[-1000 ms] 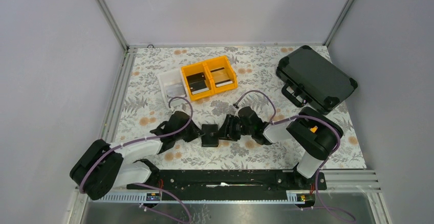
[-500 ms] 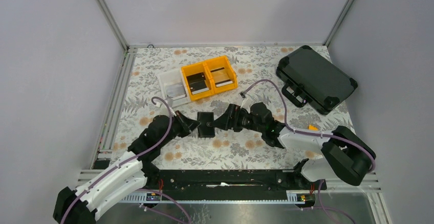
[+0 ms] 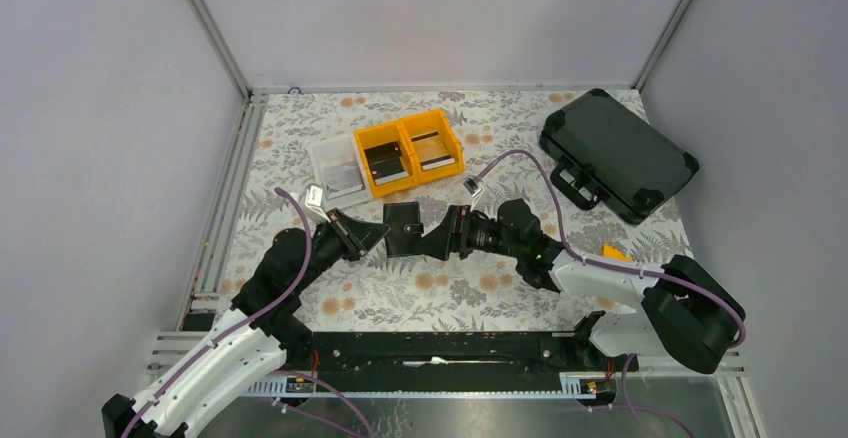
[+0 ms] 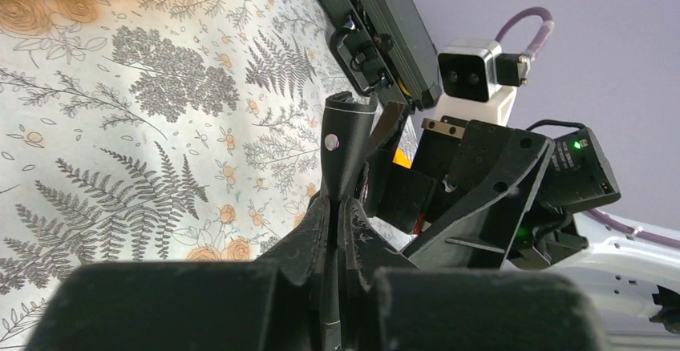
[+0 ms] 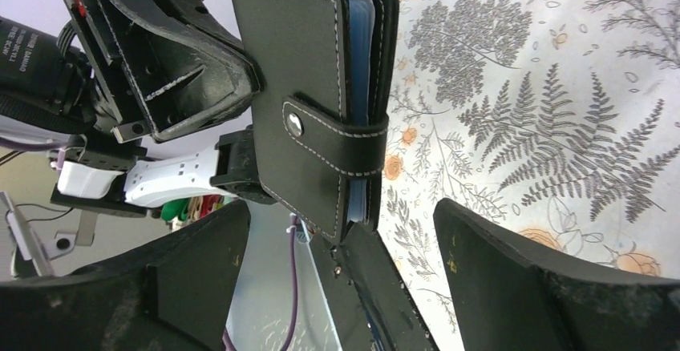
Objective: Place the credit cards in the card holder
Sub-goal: Pick up the card holder from the center of the board, then open the card holder at the center of the board.
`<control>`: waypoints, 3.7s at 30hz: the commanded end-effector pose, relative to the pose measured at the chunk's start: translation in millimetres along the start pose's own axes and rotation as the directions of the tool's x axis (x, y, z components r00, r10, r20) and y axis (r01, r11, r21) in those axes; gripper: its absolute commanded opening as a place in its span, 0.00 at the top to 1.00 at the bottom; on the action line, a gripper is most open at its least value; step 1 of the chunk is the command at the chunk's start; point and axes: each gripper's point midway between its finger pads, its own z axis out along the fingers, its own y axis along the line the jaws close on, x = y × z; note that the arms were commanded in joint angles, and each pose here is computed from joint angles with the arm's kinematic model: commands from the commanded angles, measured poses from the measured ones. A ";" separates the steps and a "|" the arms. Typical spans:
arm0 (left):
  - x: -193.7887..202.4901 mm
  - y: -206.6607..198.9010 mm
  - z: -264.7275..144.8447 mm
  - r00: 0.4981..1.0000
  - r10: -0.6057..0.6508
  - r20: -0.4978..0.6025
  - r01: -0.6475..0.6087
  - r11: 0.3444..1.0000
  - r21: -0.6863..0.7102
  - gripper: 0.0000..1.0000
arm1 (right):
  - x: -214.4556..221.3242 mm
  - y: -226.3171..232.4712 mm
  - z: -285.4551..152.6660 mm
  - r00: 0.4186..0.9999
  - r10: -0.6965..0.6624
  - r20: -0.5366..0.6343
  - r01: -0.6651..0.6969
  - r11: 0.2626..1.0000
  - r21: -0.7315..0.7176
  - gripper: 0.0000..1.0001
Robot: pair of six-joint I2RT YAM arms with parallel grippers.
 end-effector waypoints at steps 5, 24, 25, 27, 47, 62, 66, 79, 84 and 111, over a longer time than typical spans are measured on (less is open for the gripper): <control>-14.4 -44.0 -8.6 1.000 0.000 0.029 -0.005 0.985 0.172 1.00 | -7.7 41.8 6.4 0.999 -0.030 -0.013 0.027 0.981 -0.193 0.24; -3.4 -41.4 -2.2 0.998 0.037 -0.054 -0.029 0.988 0.149 0.22 | -14.9 69.1 -11.6 0.996 -0.076 0.043 0.085 0.954 -0.286 1.00; -2.8 -42.9 -1.6 0.998 0.032 -0.060 -0.022 0.988 0.156 0.23 | -15.4 71.1 -13.4 0.996 -0.082 0.047 0.092 0.952 -0.291 1.00; -0.6 -47.9 -1.0 0.997 0.025 -0.074 -0.010 0.983 0.186 0.25 | -15.9 75.1 -15.9 0.994 -0.095 0.049 0.105 0.947 -0.302 1.00; -3.7 -76.4 -13.5 0.979 0.139 -0.146 -0.084 0.939 0.332 1.00 | -32.4 66.4 -27.6 0.992 -0.123 0.039 0.129 0.954 -0.270 0.48; -60.3 -75.3 27.1 0.820 0.470 -0.325 -0.427 0.882 0.199 1.00 | -109.9 53.9 -81.1 0.864 -0.464 0.196 0.460 0.885 0.072 0.03; -66.8 -87.2 32.7 0.809 0.545 -0.222 -0.482 0.830 0.280 1.00 | -108.9 64.9 -77.9 0.847 -0.509 0.150 0.512 0.859 0.022 0.04; -23.5 -77.3 29.8 0.764 0.498 -0.411 -0.328 0.848 0.417 1.00 | -86.4 100.1 -42.7 0.882 -0.466 -0.071 0.432 0.859 -0.274 0.37; -16.4 -86.2 25.1 0.760 0.484 -0.433 -0.263 0.839 0.477 1.00 | -68.9 91.0 -23.5 0.864 -0.484 -0.135 0.445 0.862 -0.244 0.41; -6.3 -116.5 -11.7 0.721 0.568 -0.396 -0.208 0.724 0.658 1.00 | -78.2 80.6 -22.5 0.803 -0.589 -0.093 0.574 0.806 -0.146 0.42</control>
